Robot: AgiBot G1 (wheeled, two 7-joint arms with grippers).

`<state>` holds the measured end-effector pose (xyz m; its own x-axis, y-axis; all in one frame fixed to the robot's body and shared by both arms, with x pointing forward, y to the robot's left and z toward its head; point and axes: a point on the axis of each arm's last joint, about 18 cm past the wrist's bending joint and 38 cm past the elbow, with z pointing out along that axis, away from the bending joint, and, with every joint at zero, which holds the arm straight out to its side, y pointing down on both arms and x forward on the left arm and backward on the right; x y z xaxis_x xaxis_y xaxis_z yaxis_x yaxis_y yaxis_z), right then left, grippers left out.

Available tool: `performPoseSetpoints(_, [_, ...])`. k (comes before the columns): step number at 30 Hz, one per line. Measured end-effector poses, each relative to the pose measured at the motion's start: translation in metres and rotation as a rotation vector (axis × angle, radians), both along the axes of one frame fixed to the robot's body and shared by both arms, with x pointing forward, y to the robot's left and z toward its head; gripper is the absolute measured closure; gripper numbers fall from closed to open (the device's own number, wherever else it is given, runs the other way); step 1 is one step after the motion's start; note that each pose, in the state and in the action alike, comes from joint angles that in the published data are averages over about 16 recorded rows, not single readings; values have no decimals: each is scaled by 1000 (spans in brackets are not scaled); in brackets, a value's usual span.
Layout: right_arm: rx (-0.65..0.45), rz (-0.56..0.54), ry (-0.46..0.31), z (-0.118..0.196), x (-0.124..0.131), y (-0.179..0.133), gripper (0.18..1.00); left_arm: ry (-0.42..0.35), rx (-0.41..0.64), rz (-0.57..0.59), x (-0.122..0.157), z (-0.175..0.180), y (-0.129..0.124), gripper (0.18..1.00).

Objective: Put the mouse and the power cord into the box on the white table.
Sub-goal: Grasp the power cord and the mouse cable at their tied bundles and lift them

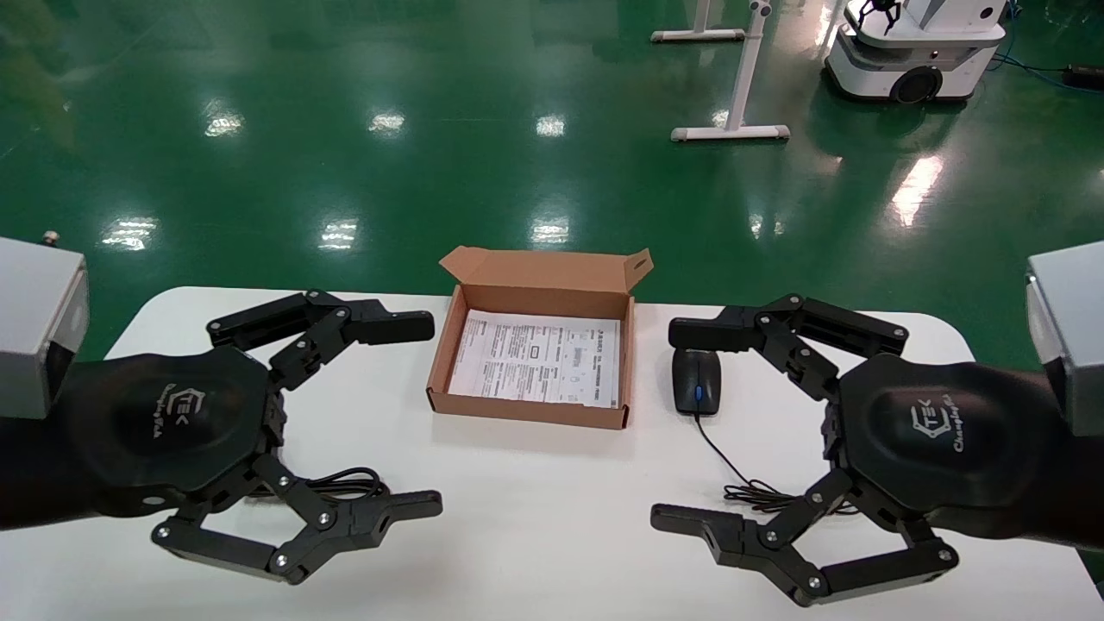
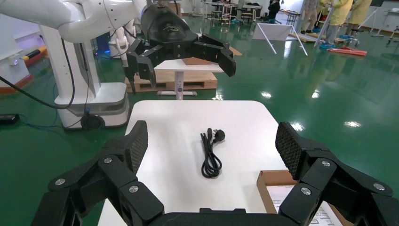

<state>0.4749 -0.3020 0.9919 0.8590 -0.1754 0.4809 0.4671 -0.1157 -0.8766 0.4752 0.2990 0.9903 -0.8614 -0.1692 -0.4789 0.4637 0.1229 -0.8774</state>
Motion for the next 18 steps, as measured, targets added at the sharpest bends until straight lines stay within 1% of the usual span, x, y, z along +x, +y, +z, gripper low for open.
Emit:
performPoseSetpoints(3, [-15, -1, -9, -1, 0, 0, 178, -1, 48, -5, -1, -4, -3, 184])
performPoseSetpoints(7, [-52, -12, -28, -4, 0, -2, 178, -6, 144, -5, 0, -9, -7, 184])
performPoseSetpoints(13, [-145, -59, -74, -11, 8, -14, 178, -28, 338, 18, 6, -18, -7, 184])
performPoseSetpoints(18, [-251, -127, -116, -21, 23, -32, 178, -62, 501, 65, 18, -23, 0, 184])
